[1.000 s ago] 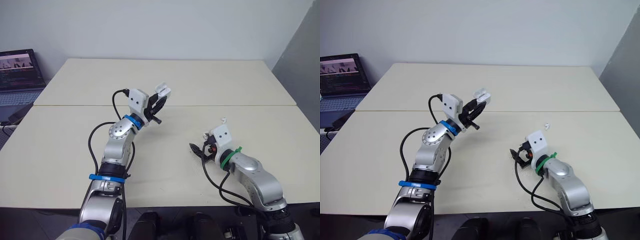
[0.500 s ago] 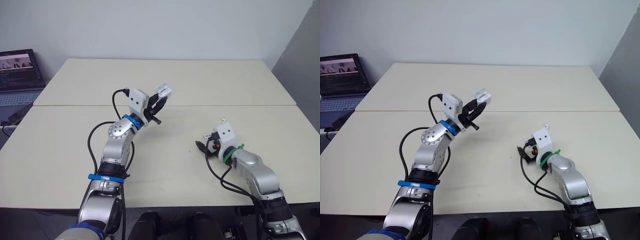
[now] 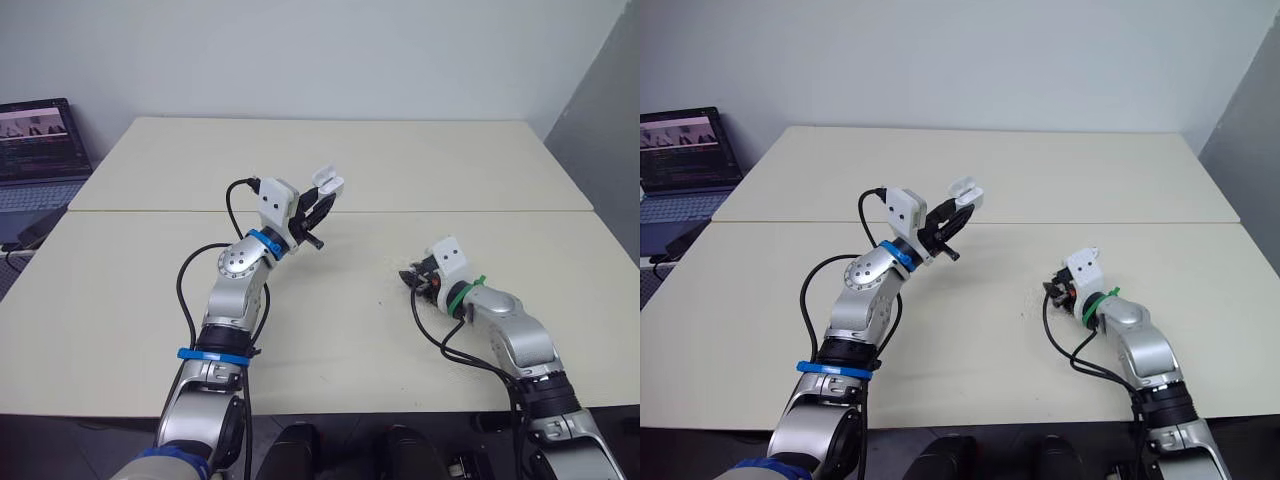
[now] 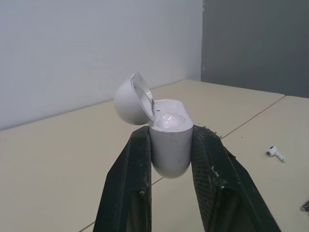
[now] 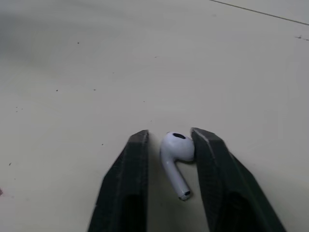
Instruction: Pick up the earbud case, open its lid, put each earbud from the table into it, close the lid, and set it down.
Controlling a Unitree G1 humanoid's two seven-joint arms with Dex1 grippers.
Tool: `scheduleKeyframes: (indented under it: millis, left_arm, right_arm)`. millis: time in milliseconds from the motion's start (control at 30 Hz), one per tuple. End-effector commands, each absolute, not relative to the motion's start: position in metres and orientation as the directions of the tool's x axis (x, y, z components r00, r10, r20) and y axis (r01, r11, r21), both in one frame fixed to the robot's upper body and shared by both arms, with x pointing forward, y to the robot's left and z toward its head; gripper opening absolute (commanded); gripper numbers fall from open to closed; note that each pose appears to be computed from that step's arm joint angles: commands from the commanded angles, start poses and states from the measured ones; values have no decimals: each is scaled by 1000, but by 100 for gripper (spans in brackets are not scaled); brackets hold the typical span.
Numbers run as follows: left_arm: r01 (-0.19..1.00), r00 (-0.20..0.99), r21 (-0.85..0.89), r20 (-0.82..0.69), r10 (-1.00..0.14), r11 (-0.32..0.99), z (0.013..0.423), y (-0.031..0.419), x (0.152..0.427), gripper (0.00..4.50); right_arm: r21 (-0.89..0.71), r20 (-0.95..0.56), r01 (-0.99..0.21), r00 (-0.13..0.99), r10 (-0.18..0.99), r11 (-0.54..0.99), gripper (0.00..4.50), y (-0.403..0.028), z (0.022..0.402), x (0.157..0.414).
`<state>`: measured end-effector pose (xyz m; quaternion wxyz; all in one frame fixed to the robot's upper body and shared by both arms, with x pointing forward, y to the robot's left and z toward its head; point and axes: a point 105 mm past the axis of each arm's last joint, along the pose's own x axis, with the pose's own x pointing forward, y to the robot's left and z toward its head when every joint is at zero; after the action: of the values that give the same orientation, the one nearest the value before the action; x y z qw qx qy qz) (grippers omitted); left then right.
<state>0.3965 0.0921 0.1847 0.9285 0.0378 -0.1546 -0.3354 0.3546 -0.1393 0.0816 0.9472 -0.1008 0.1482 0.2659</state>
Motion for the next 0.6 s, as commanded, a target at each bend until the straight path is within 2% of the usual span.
scheduleKeyframes:
  millis: [33, 233, 333, 467, 600]
  left_arm:
    - [608, 701, 198, 320, -637, 769, 200, 88, 390, 75]
    - [615, 700, 185, 320, -638, 767, 195, 84, 387, 75]
    - [621, 699, 172, 321, -640, 765, 192, 82, 386, 75]
    - [622, 699, 168, 322, -639, 765, 188, 80, 383, 75]
    - [617, 704, 165, 320, -634, 769, 186, 82, 380, 75]
  right_arm:
    - [-137, -375, -540, 804, 461, 830, 41, -156, 83, 339]
    - [-218, -530, -635, 715, 457, 741, 41, -190, 94, 294]
    - [-267, -624, -656, 676, 392, 706, 41, -222, 104, 275]
    - [-230, -755, -709, 562, 338, 666, 41, -251, 97, 248]
    - [-203, -824, -724, 490, 284, 659, 41, -275, 84, 236]
